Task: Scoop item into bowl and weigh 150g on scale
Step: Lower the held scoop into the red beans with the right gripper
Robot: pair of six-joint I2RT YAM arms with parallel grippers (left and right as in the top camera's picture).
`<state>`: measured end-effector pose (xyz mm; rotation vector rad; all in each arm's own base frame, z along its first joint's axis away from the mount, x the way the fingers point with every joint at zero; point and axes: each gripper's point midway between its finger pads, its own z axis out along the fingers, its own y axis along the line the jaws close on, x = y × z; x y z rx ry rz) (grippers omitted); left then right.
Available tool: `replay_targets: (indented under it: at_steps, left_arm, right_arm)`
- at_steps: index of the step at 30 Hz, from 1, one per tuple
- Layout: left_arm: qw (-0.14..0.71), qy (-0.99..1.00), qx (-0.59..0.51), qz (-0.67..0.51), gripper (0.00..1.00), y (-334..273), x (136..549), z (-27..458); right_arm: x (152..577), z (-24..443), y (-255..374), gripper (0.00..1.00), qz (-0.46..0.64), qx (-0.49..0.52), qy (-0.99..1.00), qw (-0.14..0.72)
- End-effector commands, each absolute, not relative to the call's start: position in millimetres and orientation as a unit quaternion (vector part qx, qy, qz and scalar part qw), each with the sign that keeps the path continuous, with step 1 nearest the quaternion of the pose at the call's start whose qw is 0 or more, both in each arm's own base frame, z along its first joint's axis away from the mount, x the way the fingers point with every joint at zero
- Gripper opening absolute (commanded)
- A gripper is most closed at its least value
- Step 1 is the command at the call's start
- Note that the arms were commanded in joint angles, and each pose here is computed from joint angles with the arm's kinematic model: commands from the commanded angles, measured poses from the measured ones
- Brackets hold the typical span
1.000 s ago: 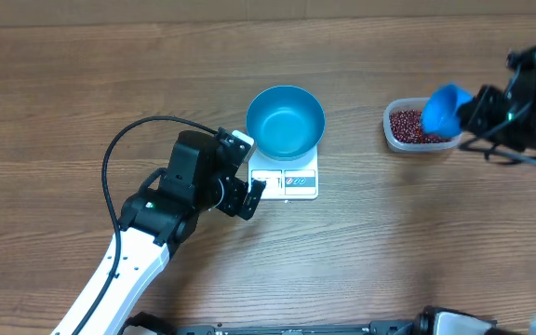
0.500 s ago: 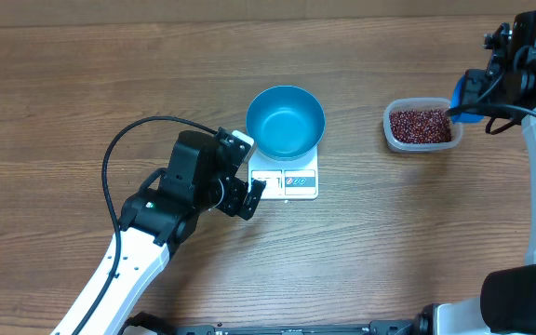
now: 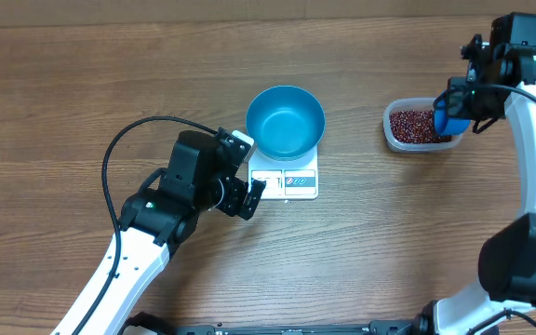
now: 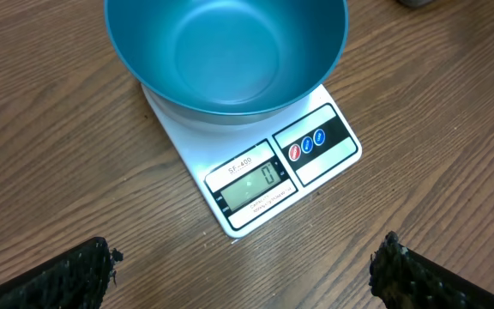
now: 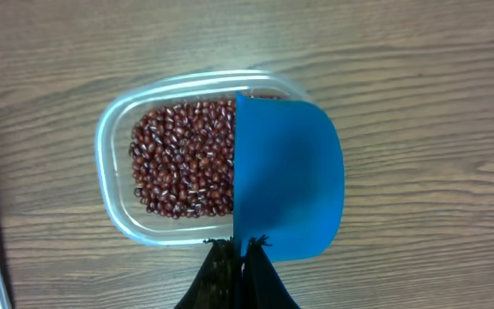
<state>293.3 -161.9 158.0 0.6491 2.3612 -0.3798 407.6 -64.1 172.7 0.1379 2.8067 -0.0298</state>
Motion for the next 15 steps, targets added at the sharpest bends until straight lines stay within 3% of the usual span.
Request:
replay_targets:
  at_steps: [1,15]
  left_arm:
    - [0.323,0.904,0.239,-0.143,1.0,-160,295,156]
    - [0.323,0.904,0.239,-0.143,1.0,-160,295,156]
  right_arm:
    - [412,166,-61,0.04,-0.007,0.041,0.987,0.158]
    - [403,123,-44,0.04,-0.023,0.021,0.993,0.112]
